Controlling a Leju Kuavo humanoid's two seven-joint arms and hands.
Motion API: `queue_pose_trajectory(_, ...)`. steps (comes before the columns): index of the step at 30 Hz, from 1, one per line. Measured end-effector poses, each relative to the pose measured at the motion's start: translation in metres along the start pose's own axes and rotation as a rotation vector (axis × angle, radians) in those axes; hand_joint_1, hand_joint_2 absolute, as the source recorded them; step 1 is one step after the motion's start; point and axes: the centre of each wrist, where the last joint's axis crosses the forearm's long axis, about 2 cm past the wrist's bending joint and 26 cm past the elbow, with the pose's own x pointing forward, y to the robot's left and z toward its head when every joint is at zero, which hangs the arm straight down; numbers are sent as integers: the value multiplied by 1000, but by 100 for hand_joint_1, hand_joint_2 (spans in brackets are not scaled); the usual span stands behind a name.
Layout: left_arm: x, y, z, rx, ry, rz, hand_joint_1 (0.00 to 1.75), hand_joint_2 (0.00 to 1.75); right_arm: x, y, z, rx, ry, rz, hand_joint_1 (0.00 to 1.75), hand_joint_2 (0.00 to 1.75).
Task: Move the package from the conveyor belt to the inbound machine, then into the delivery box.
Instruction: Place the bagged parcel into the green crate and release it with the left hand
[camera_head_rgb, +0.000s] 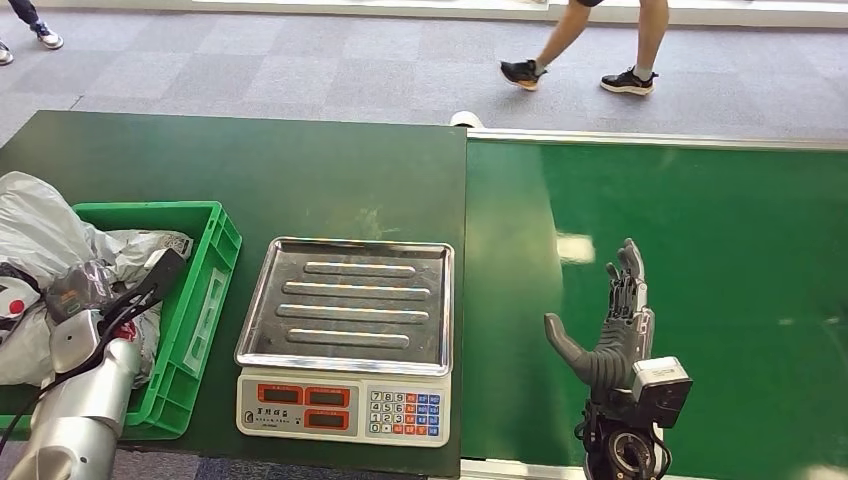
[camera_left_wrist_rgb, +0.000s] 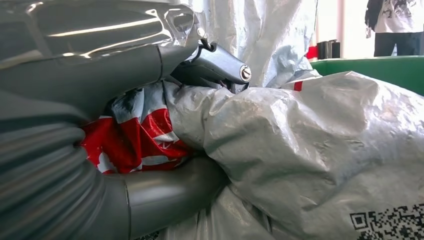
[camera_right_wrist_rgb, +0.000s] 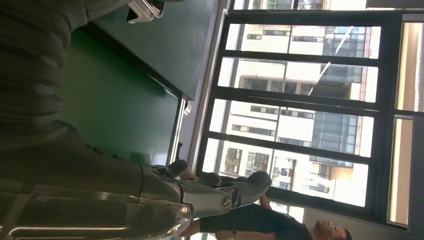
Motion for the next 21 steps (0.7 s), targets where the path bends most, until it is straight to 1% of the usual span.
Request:
queue_pose_trajectory(1, 0, 0, 0, -1, 0, -3, 156, 175, 0, 0, 0, 0, 0, 0, 0, 175)
queue_pose_trajectory(4, 0, 0, -1, 5, -8, -9, 25, 175, 0, 0, 0, 1, 0, -1, 0, 175)
queue_pose_trajectory(5, 1, -1, 0, 9, -13, -8, 0, 175, 0, 0, 0, 1, 1, -1, 0, 175)
queue_pose_trajectory(11, 6, 0, 2, 58, -56, 65, 0, 175, 0, 2, -1, -1, 10, -5, 0, 175)
queue_pose_trajectory(16, 15, 8, 6, 154, -100, 138, 0, 175, 1, 3, -1, -3, 9, -8, 0, 175)
queue_pose_trajectory(21, 21, 15, 15, 219, -140, 157, 0, 175, 1, 3, -1, -4, 10, -9, 0, 175)
